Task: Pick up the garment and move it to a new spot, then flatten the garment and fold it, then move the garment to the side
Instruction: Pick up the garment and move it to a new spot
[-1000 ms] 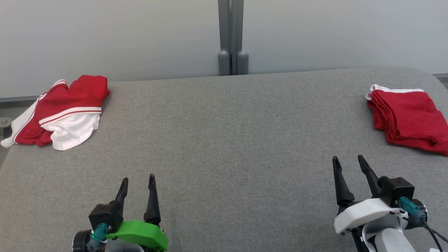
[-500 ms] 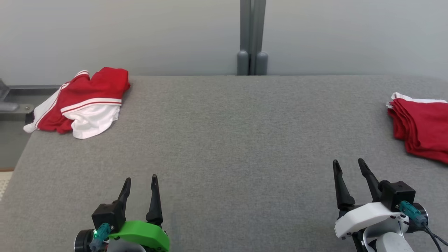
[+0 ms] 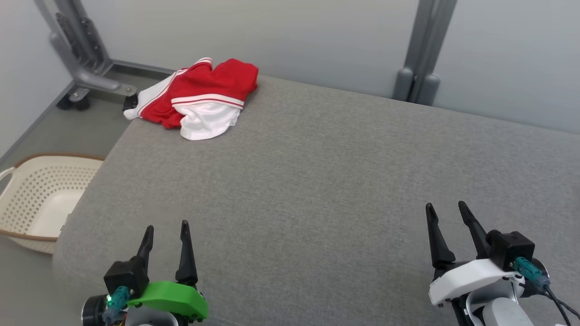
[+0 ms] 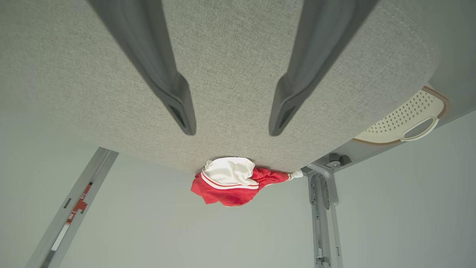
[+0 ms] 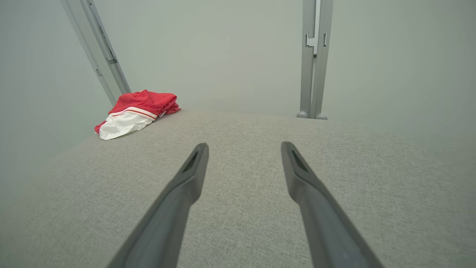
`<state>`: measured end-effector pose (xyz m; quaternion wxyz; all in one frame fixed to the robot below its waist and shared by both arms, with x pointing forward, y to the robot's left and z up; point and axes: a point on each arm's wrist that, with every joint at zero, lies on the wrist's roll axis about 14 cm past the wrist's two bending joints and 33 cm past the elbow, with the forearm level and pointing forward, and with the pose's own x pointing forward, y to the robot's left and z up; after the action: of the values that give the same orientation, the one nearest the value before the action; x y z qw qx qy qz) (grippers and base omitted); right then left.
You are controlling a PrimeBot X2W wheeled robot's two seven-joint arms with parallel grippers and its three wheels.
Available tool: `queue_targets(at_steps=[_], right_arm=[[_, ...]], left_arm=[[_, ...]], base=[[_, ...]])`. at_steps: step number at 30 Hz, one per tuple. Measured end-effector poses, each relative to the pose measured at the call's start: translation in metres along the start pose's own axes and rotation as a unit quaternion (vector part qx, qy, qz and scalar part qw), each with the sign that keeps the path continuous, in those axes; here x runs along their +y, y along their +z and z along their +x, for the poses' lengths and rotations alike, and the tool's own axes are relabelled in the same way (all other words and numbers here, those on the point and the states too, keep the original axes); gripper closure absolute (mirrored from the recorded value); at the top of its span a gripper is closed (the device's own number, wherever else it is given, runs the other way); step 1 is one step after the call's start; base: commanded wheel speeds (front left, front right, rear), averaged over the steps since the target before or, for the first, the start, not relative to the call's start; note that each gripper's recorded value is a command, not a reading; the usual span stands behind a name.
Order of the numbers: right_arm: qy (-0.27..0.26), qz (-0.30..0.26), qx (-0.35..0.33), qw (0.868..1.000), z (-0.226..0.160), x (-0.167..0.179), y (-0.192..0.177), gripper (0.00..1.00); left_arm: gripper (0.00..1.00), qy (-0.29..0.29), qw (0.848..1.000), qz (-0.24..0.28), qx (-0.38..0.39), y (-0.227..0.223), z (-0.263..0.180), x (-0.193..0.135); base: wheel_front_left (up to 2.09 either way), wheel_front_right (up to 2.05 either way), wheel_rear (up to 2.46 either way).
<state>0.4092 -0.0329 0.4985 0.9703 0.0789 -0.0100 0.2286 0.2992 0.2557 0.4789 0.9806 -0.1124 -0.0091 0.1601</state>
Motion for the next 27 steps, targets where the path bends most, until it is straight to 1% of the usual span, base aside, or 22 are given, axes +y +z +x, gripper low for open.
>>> queue_targets(at_steps=[5,10,14,19,23,27], right_arm=[[0.045,0.004,0.008,0.999,0.017,0.029,-0.006,0.00],[0.077,0.008,0.014,0.997,0.028,0.051,-0.012,0.00],[0.086,0.011,0.015,0.996,0.034,0.057,-0.014,0.00],[0.080,0.006,0.006,0.997,0.038,0.051,-0.010,0.00],[0.071,-0.007,-0.008,0.997,0.046,0.040,-0.004,0.00],[0.060,-0.025,-0.023,0.998,0.057,0.027,0.004,0.00]], left_arm=[[0.00,0.045,0.999,0.000,-0.010,0.007,-0.014,0.029],[0.00,0.077,0.997,0.000,-0.016,0.011,-0.024,0.049],[0.00,0.089,0.996,0.003,-0.014,0.010,-0.027,0.056],[0.00,0.089,0.996,0.011,-0.006,0.007,-0.022,0.057],[0.00,0.061,0.996,0.056,-0.031,0.032,0.008,0.055],[0.00,0.029,0.990,0.115,-0.076,0.077,0.053,0.053]], base=[[0.00,0.00,0.00],[0.00,0.00,0.00],[0.00,0.00,0.00],[0.00,0.00,0.00],[0.00,0.00,0.00],[0.00,0.00,0.00]])
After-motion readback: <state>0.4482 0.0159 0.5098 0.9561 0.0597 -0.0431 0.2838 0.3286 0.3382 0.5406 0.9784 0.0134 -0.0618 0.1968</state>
